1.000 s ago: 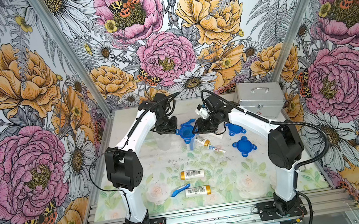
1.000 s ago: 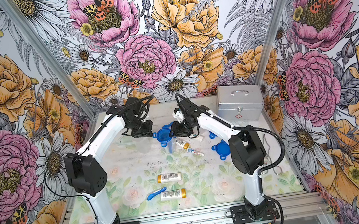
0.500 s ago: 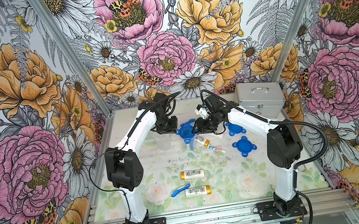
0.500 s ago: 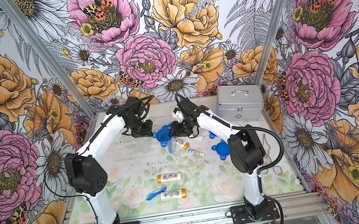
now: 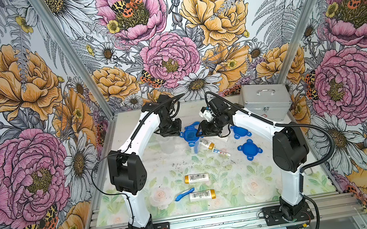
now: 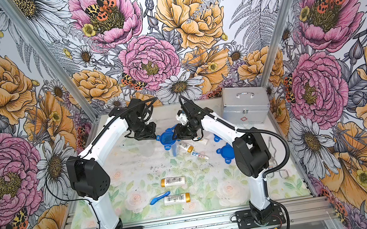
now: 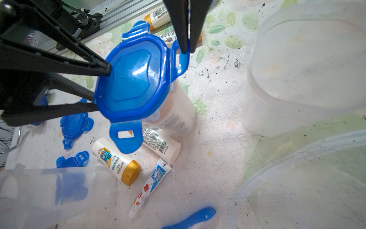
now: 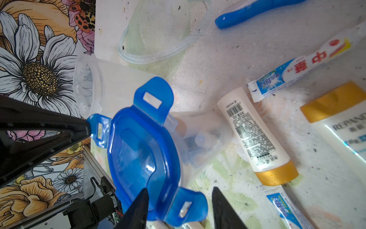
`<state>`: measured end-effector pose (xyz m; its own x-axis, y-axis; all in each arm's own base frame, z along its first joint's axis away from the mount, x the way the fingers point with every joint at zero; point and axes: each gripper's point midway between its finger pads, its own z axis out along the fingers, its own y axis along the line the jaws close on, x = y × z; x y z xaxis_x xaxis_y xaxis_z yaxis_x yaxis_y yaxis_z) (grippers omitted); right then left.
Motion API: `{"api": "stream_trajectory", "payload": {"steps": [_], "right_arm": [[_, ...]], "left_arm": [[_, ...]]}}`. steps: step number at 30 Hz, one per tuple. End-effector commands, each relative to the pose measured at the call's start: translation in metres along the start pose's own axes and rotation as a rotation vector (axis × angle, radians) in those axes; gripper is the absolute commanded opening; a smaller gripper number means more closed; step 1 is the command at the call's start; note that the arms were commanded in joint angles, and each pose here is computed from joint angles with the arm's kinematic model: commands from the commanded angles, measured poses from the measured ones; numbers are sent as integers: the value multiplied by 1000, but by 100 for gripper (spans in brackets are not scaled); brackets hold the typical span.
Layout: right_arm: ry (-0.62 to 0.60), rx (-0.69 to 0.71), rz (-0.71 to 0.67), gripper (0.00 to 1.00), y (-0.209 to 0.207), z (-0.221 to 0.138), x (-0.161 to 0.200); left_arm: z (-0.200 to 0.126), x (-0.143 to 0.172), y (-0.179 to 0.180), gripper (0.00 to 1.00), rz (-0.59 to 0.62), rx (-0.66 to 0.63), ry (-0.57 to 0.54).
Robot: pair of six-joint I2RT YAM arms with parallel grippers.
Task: Pack away toiletry kits
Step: Close the lid on the container.
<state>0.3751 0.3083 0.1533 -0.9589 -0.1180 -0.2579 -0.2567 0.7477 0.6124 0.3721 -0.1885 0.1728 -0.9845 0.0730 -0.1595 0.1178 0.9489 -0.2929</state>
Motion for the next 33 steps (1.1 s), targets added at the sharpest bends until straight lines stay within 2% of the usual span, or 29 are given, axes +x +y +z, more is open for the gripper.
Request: {"api": "stream_trajectory", "payload": {"steps": [1, 27, 33], "right_arm": [[1, 11, -20, 51, 0, 6, -4], [6, 13, -20, 52, -1, 10, -5], [5, 10, -22, 56, 0, 7, -3]], "left_arm": [[11, 2, -1, 0, 4, -22, 28], [13, 6, 7, 0, -17, -72, 27], [8, 5, 11, 0, -28, -74, 16]]}}
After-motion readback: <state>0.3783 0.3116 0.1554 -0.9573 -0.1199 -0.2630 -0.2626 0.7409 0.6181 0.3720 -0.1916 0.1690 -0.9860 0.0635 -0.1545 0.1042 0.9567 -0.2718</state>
